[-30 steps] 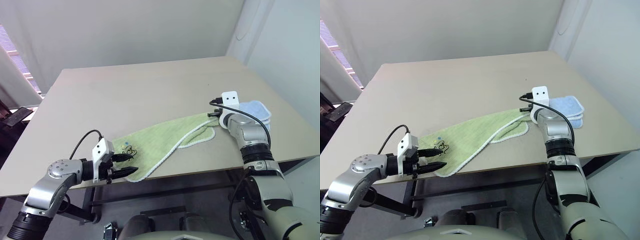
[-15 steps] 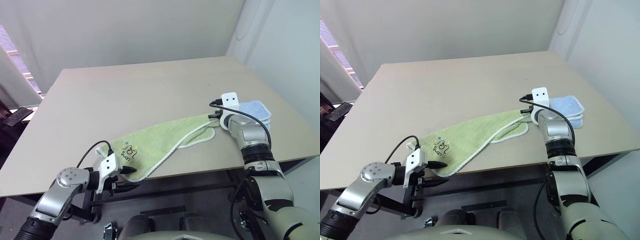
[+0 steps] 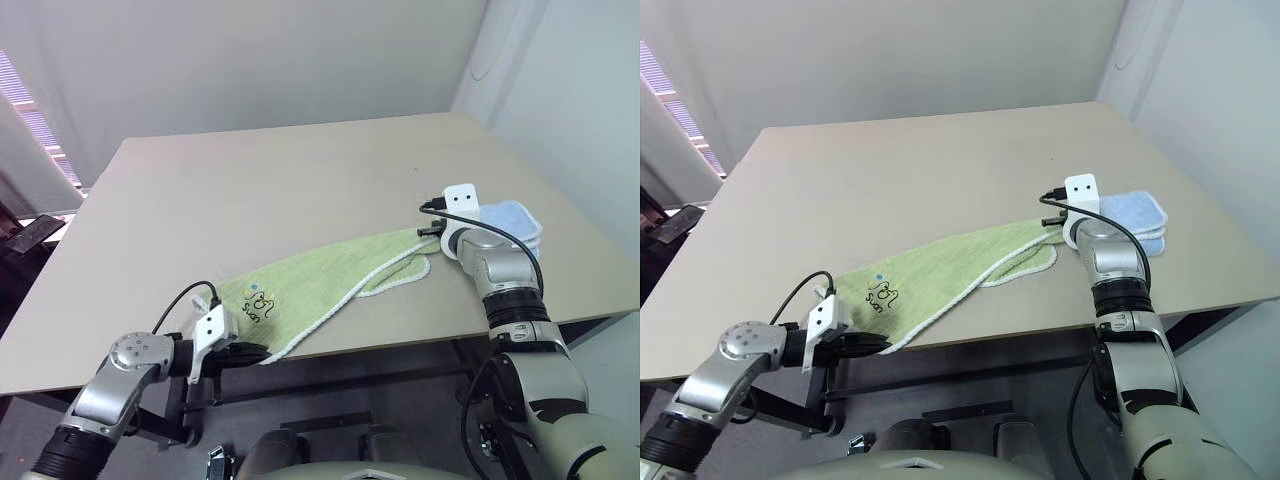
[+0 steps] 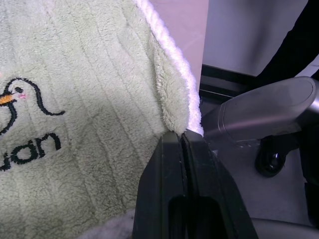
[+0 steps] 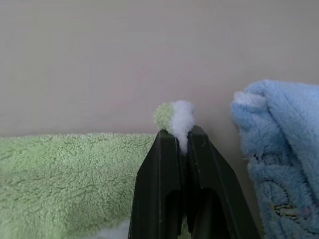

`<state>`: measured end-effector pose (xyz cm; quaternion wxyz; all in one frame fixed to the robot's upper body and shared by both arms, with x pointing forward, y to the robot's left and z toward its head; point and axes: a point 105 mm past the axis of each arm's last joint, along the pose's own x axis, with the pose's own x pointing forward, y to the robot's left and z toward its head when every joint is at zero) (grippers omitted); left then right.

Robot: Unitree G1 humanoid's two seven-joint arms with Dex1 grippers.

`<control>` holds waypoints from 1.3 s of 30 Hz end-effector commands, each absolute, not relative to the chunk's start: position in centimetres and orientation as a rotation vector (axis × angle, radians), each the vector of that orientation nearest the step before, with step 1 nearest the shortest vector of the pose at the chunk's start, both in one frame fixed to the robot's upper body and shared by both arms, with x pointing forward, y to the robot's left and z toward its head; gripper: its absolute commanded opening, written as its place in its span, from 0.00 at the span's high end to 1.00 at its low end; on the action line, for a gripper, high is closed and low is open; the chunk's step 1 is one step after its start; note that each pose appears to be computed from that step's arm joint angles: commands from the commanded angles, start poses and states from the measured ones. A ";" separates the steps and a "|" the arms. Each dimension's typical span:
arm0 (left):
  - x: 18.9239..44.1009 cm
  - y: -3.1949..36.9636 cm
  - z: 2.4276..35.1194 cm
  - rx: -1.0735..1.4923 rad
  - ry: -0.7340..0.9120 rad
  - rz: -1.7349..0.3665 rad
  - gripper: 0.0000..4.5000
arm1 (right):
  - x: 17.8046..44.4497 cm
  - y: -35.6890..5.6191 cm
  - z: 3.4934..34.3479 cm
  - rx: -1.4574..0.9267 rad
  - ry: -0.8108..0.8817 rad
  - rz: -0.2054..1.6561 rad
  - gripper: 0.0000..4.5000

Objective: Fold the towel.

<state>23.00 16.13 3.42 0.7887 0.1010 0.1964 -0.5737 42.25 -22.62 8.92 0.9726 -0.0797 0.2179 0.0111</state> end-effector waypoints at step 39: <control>29.8 21.3 11.1 0.108 0.213 -0.910 1.00 | 39.4 -25.9 12.7 -0.740 0.344 0.474 0.44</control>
